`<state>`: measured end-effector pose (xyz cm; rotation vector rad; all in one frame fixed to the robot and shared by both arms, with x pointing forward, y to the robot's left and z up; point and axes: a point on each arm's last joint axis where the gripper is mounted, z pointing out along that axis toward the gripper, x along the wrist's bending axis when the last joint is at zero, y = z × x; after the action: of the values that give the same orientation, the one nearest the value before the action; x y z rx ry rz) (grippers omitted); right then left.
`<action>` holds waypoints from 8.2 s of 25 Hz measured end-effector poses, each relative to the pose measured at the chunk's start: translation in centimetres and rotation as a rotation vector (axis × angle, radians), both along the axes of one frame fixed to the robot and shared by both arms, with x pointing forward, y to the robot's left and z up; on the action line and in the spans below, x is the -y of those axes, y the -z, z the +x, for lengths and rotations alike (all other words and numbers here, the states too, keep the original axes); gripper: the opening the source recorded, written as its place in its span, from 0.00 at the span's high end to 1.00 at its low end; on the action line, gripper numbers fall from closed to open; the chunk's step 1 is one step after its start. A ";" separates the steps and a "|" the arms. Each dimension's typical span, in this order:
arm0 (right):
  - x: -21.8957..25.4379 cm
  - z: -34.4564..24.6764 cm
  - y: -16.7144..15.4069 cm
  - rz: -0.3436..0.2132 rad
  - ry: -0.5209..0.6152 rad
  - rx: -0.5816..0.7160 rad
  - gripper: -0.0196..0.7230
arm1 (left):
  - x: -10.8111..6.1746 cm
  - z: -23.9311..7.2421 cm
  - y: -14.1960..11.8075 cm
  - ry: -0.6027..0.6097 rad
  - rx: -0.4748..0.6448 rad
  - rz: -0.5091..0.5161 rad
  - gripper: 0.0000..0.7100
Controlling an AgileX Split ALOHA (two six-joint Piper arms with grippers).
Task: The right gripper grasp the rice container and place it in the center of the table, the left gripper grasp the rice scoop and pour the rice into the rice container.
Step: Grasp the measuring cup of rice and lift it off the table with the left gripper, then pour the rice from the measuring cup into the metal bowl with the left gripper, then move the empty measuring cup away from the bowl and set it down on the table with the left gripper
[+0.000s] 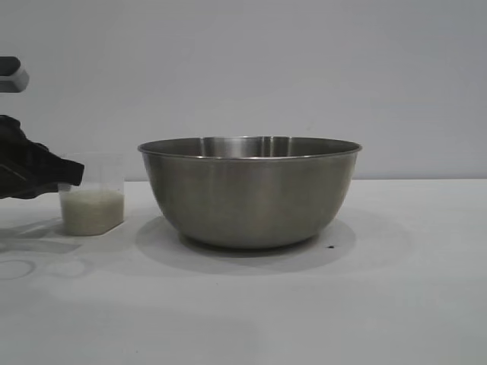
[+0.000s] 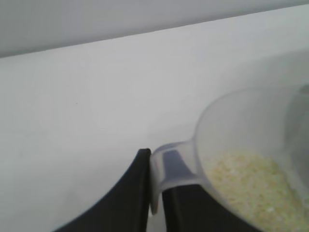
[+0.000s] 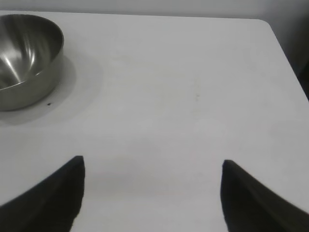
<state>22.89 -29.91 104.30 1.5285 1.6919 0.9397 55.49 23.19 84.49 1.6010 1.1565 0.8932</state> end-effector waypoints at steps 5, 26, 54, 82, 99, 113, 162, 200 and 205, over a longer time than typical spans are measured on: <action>0.0 0.0 0.0 0.000 0.000 0.000 0.24 | 0.0 0.1 -0.4 0.005 0.015 0.013 1.00; 0.0 0.0 0.0 0.000 0.000 0.000 0.24 | 3.5 3.9 -13.7 0.334 0.631 0.324 1.00; 0.0 0.0 0.0 0.000 0.000 0.000 0.24 | 11.7 4.1 -15.8 0.819 1.146 1.149 1.00; 0.0 0.0 0.0 0.000 0.000 0.000 0.24 | 14.2 3.2 -14.9 0.823 1.444 1.612 1.00; 0.0 0.0 0.0 0.000 0.000 0.000 0.24 | 15.2 2.4 -14.8 0.785 1.714 1.929 1.00; 0.0 0.0 0.0 0.000 0.000 0.000 0.24 | 15.3 2.2 -14.7 0.807 1.706 1.890 1.00; 0.0 0.0 0.0 0.000 0.000 0.000 0.24 | 1.9 9.4 -12.2 -0.149 0.122 0.069 1.00; 0.0 0.0 0.0 0.002 -0.001 0.000 0.24 | -0.5 -2.1 1.5 -0.135 -0.098 -0.011 0.54; 0.0 0.0 0.0 0.002 -0.001 0.000 0.24 | -1.1 -5.1 -0.9 -0.119 -0.092 -0.012 0.51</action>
<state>22.89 -29.89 104.30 1.5289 1.6926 0.9419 50.42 24.28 85.40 1.5911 1.3305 0.8942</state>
